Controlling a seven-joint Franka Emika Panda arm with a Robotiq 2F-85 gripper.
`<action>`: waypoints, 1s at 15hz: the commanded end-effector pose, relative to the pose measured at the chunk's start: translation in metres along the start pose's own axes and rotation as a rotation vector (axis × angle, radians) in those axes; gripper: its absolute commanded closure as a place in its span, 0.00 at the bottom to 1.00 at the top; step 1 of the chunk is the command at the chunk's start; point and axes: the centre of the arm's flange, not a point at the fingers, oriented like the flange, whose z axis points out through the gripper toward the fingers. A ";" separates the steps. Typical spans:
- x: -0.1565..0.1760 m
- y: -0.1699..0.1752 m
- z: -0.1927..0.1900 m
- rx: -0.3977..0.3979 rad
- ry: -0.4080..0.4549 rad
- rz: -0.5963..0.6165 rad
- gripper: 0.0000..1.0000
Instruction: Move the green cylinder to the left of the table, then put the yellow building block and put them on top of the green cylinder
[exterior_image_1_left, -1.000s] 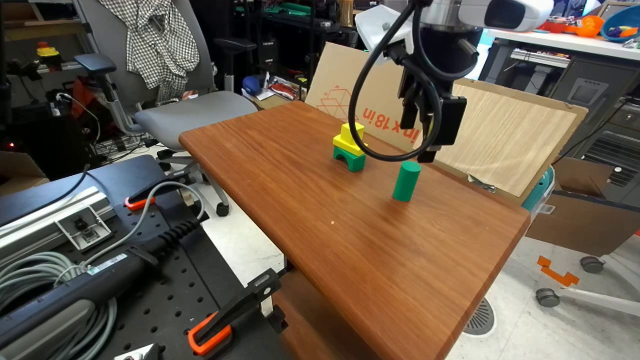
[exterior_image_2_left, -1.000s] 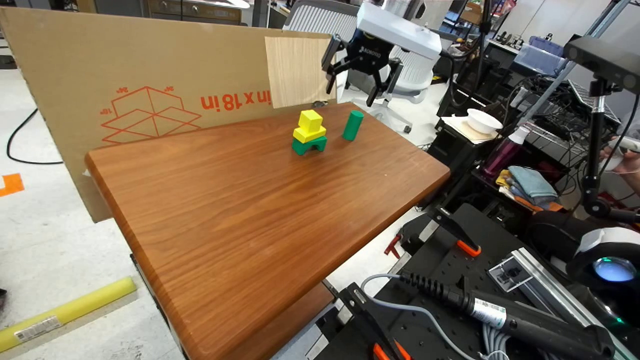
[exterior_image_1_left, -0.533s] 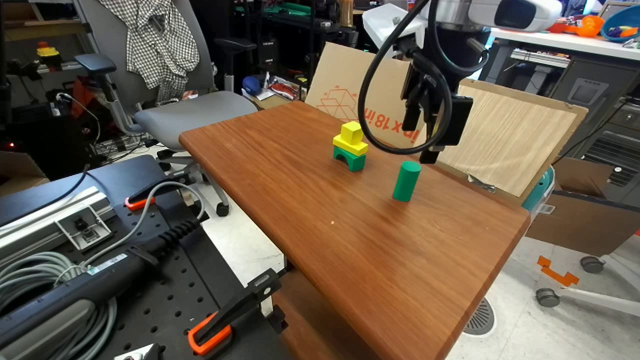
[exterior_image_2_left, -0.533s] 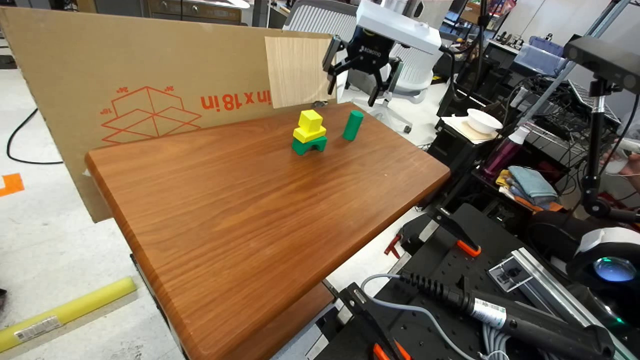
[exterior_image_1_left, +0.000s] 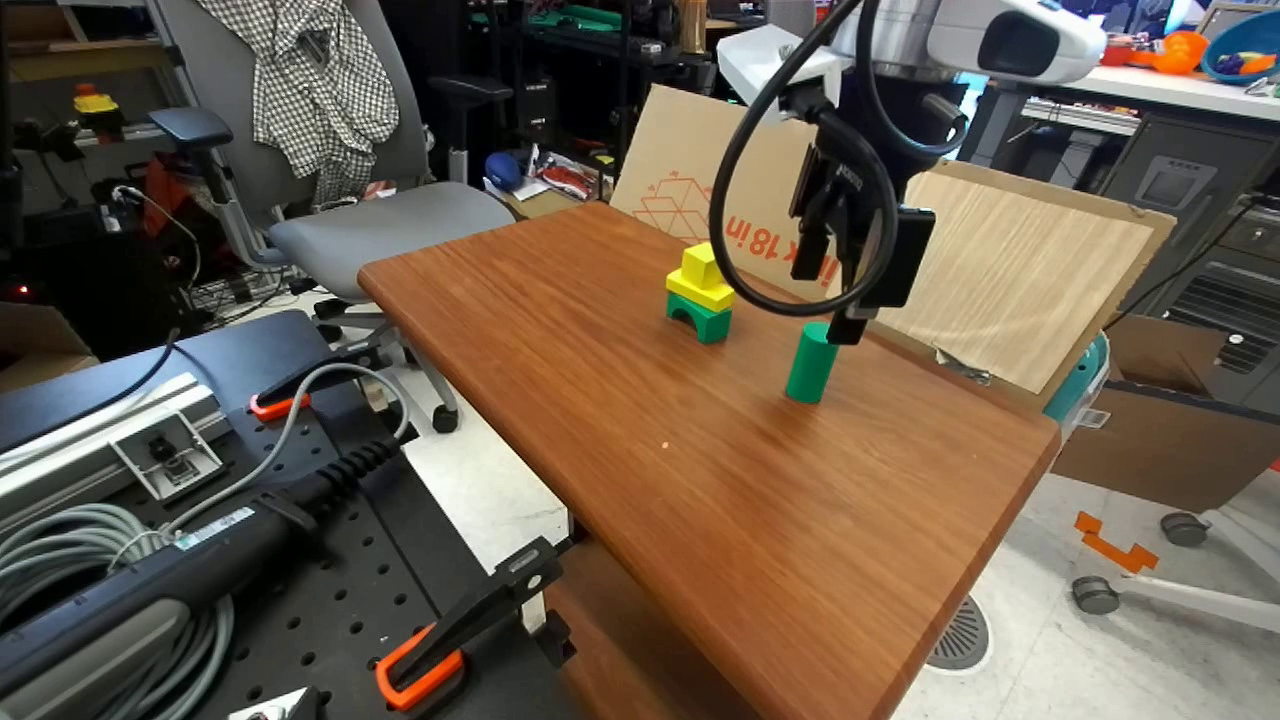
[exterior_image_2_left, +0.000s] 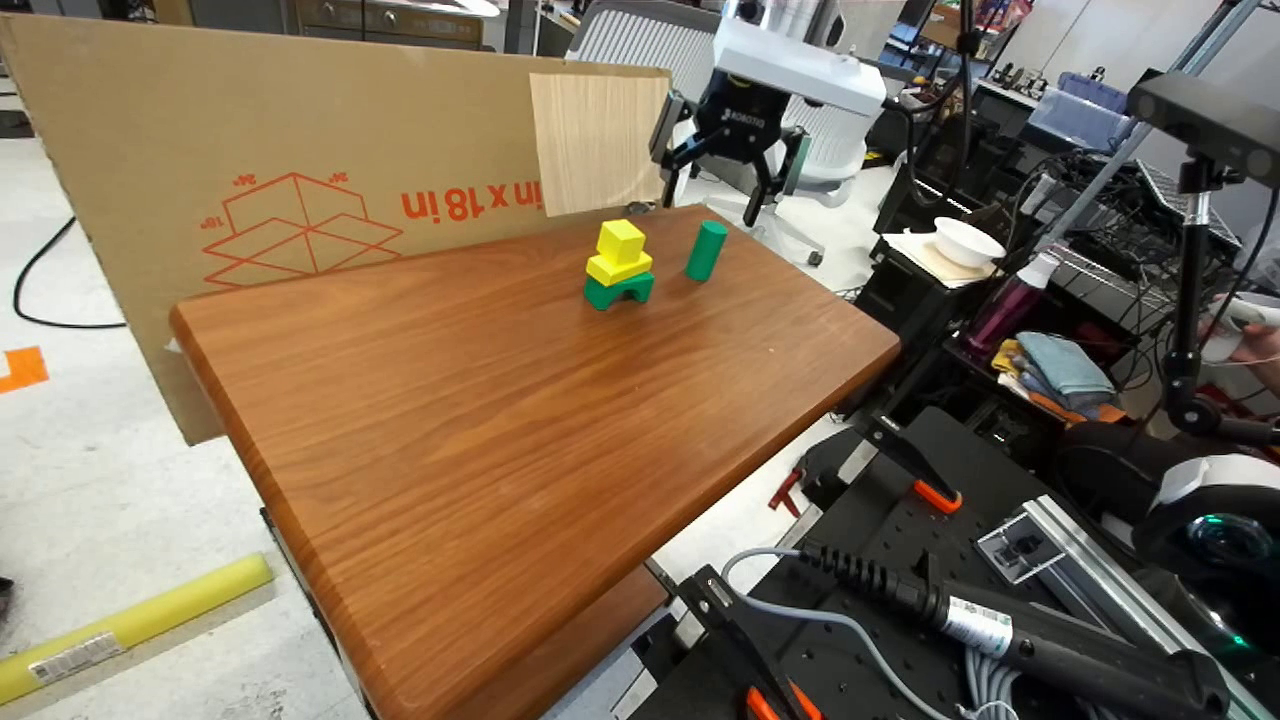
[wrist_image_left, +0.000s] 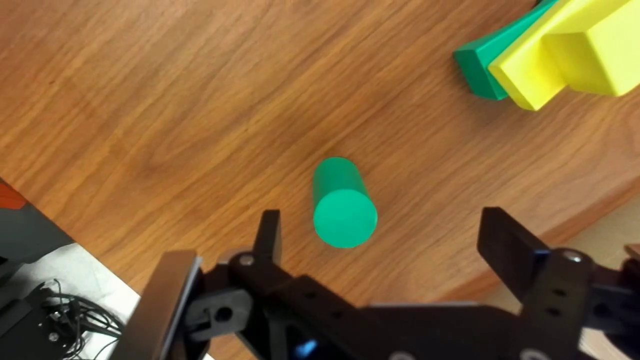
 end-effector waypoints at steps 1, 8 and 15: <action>0.004 -0.006 0.012 -0.048 -0.006 0.012 0.00; 0.006 -0.011 0.034 -0.091 -0.005 0.030 0.00; 0.009 -0.020 0.027 -0.096 0.028 0.005 0.35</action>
